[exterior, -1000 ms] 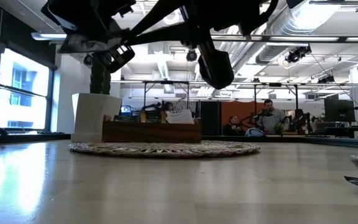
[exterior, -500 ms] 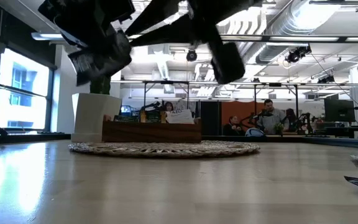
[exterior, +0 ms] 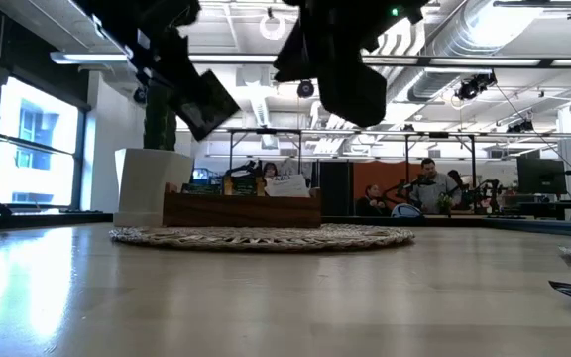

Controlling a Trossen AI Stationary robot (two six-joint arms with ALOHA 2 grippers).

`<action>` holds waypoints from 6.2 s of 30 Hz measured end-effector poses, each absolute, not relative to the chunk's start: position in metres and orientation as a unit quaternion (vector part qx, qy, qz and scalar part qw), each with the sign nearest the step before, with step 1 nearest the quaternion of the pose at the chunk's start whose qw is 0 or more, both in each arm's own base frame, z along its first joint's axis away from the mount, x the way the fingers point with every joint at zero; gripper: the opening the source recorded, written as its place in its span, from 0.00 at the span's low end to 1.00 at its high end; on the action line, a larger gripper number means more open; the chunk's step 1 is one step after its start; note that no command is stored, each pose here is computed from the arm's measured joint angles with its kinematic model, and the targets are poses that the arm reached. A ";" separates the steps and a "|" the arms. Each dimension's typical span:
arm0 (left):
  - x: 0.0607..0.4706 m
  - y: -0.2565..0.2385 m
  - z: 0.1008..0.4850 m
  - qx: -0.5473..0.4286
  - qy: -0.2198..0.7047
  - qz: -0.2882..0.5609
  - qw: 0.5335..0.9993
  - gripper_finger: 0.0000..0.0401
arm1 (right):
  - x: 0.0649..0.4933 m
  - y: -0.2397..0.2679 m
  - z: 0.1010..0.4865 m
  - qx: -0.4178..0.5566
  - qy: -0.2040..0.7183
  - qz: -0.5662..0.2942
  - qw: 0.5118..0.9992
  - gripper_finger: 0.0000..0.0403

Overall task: Pick & Place Tea
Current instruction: Put the black tea bag into the left section of the wooden organizer

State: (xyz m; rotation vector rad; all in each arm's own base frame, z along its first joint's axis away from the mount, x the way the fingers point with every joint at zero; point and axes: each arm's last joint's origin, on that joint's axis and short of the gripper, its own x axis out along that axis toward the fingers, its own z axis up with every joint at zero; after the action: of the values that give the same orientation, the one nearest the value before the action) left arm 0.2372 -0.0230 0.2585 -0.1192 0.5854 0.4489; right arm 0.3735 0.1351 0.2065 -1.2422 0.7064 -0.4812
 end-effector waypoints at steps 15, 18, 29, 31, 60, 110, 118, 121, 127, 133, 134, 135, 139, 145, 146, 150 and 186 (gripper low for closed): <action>0.182 0.026 0.241 -0.123 0.233 0.341 0.902 0.00 | 0.388 0.083 0.202 -0.438 0.329 -0.241 0.801 0.13; 0.184 0.041 0.221 -0.120 0.201 0.307 0.923 0.00 | 0.389 0.077 0.201 -0.400 0.329 -0.187 0.835 0.10; 0.170 0.080 0.182 -0.164 0.151 0.281 0.933 0.00 | 0.385 0.040 0.197 -0.231 0.381 -0.083 0.891 0.05; 0.172 0.080 0.180 -0.161 0.158 0.276 0.934 0.00 | 0.386 0.035 0.197 -0.219 0.379 -0.072 0.896 0.05; 0.190 0.091 0.163 -0.109 0.167 0.316 0.928 0.21 | 0.387 0.039 0.196 -0.193 0.373 -0.011 0.907 0.05; 0.171 0.020 0.250 -0.088 0.106 0.068 0.988 0.00 | 0.363 0.141 0.198 -0.234 0.340 0.072 0.908 0.00; 0.176 0.021 0.252 -0.117 0.081 0.069 0.987 0.00 | 0.343 0.149 0.184 -0.108 0.445 0.072 0.886 0.04; 0.177 0.020 0.257 -0.134 0.057 0.059 0.988 0.00 | 0.337 0.148 0.180 -0.098 0.487 0.099 0.862 0.08; 0.177 0.020 0.263 -0.135 0.026 0.043 0.990 0.00 | 0.322 0.141 0.173 -0.084 0.566 0.068 0.817 0.24; 0.178 0.020 0.272 -0.123 -0.017 0.038 0.992 0.00 | 0.298 0.126 0.180 0.005 0.667 0.001 0.745 0.36; 0.178 0.020 0.274 -0.117 -0.028 0.037 0.992 0.00 | 0.292 0.122 0.186 0.012 0.677 -0.014 0.736 0.37; 0.177 0.020 0.276 -0.113 -0.039 0.035 0.992 0.00 | 0.287 0.118 0.192 0.017 0.684 -0.030 0.729 0.38; 0.177 0.019 0.281 -0.098 -0.064 0.020 0.993 0.00 | 0.261 0.104 0.227 0.023 0.669 -0.104 0.736 0.39; 0.177 0.019 0.282 -0.097 -0.069 0.019 0.993 0.00 | 0.222 0.101 0.224 0.081 0.617 -0.109 0.775 0.39; 0.177 0.019 0.282 -0.097 -0.068 0.019 0.993 0.00 | 0.216 0.100 0.219 0.092 0.615 -0.106 0.776 0.39; 0.177 0.019 0.281 -0.097 -0.064 0.020 0.993 0.00 | 0.194 0.095 0.197 0.123 0.620 -0.111 0.767 0.39; 0.177 0.020 0.277 -0.104 -0.042 0.038 0.993 0.00 | 0.185 0.091 0.156 0.166 0.557 -0.070 0.811 0.35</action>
State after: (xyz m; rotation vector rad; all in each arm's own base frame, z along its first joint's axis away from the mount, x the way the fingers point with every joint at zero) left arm 0.1774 0.0200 0.2766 -0.2083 -0.0833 0.0760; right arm 0.1852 0.0914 0.1561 0.3540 1.1909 -0.1497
